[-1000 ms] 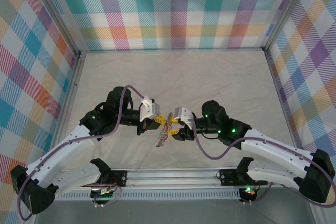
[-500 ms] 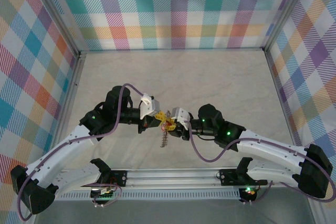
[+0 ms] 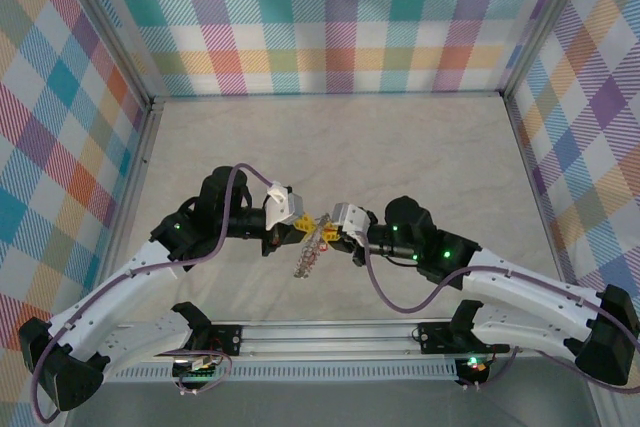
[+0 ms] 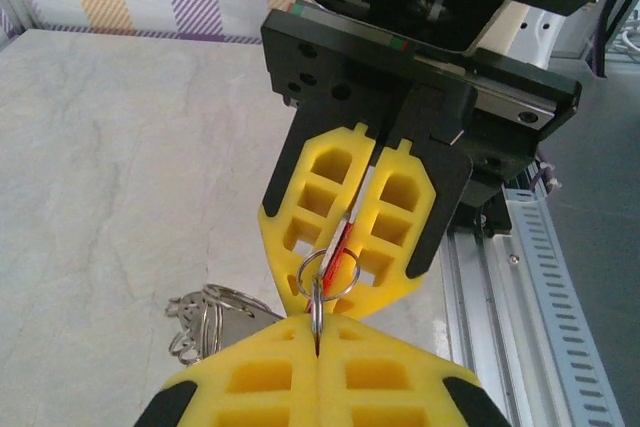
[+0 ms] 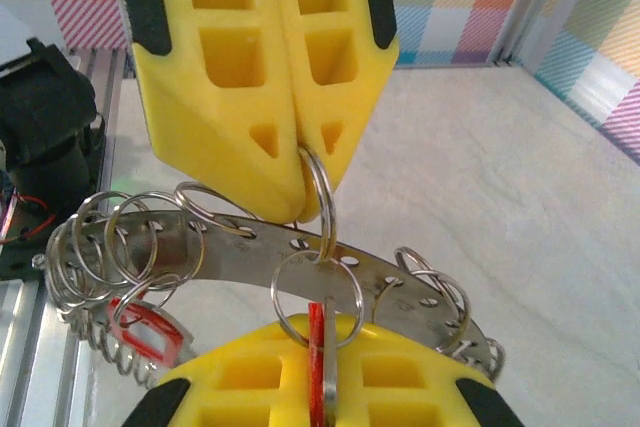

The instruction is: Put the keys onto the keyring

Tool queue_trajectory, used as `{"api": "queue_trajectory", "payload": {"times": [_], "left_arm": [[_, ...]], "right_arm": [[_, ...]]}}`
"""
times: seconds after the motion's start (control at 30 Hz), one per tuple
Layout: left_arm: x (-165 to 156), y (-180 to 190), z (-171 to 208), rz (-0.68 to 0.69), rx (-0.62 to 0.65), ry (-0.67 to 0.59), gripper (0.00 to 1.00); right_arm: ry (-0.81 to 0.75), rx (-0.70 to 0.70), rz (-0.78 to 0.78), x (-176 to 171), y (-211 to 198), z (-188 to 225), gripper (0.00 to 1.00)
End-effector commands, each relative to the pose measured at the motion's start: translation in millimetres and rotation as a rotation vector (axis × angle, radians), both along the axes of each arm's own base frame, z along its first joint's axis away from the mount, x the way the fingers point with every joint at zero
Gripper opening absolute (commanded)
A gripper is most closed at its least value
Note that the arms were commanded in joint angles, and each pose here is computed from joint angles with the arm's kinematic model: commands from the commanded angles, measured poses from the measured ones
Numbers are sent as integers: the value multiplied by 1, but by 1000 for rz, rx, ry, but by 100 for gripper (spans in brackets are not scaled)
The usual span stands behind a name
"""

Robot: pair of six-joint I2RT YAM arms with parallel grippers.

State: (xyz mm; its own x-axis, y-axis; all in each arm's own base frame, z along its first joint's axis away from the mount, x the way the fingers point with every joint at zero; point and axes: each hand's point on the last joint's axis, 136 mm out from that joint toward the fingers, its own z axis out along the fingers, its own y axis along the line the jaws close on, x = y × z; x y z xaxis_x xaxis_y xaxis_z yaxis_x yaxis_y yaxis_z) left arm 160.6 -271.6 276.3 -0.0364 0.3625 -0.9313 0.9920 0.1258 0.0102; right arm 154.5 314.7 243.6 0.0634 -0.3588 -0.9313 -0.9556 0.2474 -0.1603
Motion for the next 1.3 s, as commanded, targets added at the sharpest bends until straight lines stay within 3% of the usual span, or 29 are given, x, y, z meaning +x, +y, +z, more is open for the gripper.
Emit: {"api": "queue_trajectory", "payload": {"times": [0.0,0.53,0.93,1.13,1.27], "left_arm": [[-7,-2,10,-49,-34,-50,0],[-10,-4,-3,-87,-2,-27,0],[-4,-5,0,-46,-33,-24,0],[0,-4,4,-20,-50,-52,7],[2,-1,3,13,-49,-55,25]], "right_arm": [[-31,-87,26,-3,-3,1,0],[-269,-413,166,5,-11,14,0],[-447,-442,200,12,3,46,0],[-516,-487,180,20,8,54,0],[-535,-502,172,21,5,57,0]]}}
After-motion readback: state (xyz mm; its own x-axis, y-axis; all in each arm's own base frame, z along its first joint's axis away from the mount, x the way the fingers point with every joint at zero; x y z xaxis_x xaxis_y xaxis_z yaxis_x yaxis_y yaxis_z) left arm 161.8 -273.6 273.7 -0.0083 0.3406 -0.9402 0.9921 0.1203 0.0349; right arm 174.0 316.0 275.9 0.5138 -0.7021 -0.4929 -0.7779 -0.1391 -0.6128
